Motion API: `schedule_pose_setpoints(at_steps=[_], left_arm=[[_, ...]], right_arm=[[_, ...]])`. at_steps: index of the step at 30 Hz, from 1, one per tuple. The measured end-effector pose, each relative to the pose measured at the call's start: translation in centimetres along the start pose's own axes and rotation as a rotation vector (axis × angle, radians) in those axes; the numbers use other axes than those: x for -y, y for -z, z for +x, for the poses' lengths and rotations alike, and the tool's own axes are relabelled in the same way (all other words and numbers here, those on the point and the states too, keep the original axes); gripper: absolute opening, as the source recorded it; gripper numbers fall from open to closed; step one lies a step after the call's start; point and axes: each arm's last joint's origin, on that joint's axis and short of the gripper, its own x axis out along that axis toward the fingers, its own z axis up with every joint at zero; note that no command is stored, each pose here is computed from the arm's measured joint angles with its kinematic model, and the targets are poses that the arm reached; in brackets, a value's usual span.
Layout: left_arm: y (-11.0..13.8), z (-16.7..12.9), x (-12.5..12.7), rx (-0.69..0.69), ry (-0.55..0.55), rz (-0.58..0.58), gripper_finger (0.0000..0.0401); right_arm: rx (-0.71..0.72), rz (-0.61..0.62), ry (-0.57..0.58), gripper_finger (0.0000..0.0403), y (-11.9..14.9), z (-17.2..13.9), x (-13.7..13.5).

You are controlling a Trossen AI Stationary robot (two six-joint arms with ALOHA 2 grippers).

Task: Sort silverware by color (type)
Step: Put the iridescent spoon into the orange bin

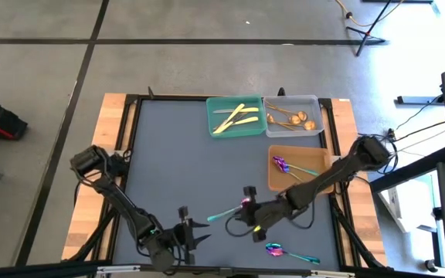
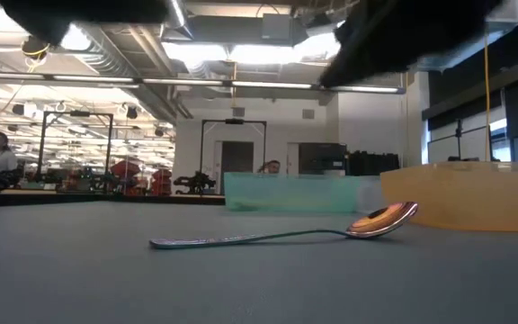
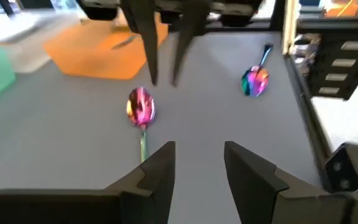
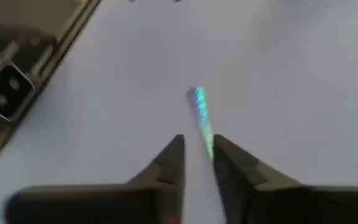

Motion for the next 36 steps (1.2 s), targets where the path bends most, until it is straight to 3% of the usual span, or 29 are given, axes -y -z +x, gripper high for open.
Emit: schedule_pose_setpoints(at_steps=[7,12,19,22,29,36], left_arm=[[0.7,0.8,0.0,-0.034,0.017,-0.037,0.0133],[1.2,1.0,0.1,-0.042,0.018,-0.041,0.0133],[1.4,1.1,0.2,-0.043,0.021,-0.057,0.0133],[1.3,1.0,0.3,-0.04,0.025,-0.064,0.0133],[1.3,1.0,0.3,-0.038,0.029,-0.083,0.0133],[1.3,0.9,0.4,-0.038,0.03,-0.082,0.0133]], right_arm=[[-0.093,-0.021,0.018,0.0184,2.9,4.3,-0.5],[-0.123,-0.001,0.07,0.0208,4.0,6.3,0.7],[-0.174,0.078,0.006,0.0158,4.7,7.7,2.6],[-0.193,0.101,-0.07,0.012,4.7,7.8,3.1],[-0.198,0.061,-0.057,0.0013,4.8,7.8,3.1],[-0.2,-0.007,-0.039,0.0009,4.4,6.5,2.4]])
